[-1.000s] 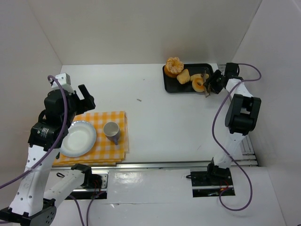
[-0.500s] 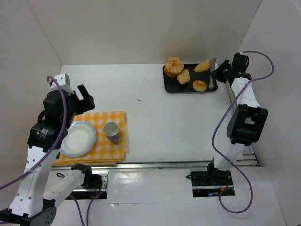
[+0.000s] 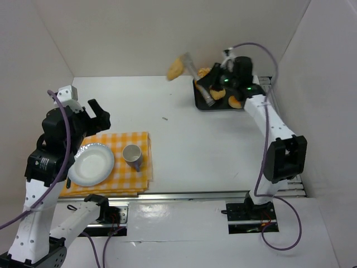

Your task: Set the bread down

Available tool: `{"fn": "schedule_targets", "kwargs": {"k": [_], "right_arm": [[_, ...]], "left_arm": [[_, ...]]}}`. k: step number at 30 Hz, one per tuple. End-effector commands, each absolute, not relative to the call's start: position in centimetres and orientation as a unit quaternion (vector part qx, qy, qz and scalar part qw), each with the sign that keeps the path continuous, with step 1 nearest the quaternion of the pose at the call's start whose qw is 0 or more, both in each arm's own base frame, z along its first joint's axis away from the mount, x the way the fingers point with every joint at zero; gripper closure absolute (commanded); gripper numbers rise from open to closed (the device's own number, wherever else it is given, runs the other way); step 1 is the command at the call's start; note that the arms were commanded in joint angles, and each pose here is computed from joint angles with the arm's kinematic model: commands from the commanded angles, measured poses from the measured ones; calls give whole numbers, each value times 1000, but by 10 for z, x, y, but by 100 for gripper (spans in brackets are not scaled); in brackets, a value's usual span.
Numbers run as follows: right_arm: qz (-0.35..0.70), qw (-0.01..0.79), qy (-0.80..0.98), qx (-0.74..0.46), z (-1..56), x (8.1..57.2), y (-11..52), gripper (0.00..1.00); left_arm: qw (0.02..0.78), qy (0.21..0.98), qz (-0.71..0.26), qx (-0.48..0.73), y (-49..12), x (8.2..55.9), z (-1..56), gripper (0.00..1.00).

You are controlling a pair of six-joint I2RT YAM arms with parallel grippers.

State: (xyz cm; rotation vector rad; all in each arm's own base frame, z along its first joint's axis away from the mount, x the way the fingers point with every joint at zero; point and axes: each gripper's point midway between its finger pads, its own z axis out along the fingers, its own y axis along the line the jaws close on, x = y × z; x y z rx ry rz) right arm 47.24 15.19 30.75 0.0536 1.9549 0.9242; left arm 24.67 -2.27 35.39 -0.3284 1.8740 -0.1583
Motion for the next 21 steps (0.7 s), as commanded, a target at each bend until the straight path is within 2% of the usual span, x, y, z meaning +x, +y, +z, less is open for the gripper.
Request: {"fn": "schedule_targets", "kwargs": {"k": [1, 6, 9, 10, 11, 13, 14, 17, 21], "right_arm": [[481, 436, 749, -136, 329, 408, 283, 90], [537, 368, 722, -237, 311, 357, 407, 90], [561, 314, 712, -281, 277, 333, 479, 90], [570, 315, 700, -294, 294, 320, 490, 90], [567, 279, 710, -310, 260, 309, 516, 90], [579, 273, 694, -329, 266, 299, 544, 90], [574, 245, 707, -332, 233, 297, 558, 91], [583, 238, 693, -350, 232, 282, 587, 91], [571, 209, 714, -347, 189, 273, 605, 91]], "left_arm": [[606, 777, -111, -128, -34, 243, 387, 1], [603, 776, -140, -120, -44, 236, 399, 1], [609, 771, -138, -123, -41, 232, 410, 1], [610, 771, -138, -123, -41, 230, 413, 1], [612, 769, -139, -123, -40, 227, 417, 1], [610, 771, -138, -123, -40, 225, 419, 1], [614, 767, -140, -123, -39, 224, 424, 1], [616, 766, -136, -126, -37, 222, 423, 1], [609, 772, -130, -129, -35, 221, 414, 1]]}}
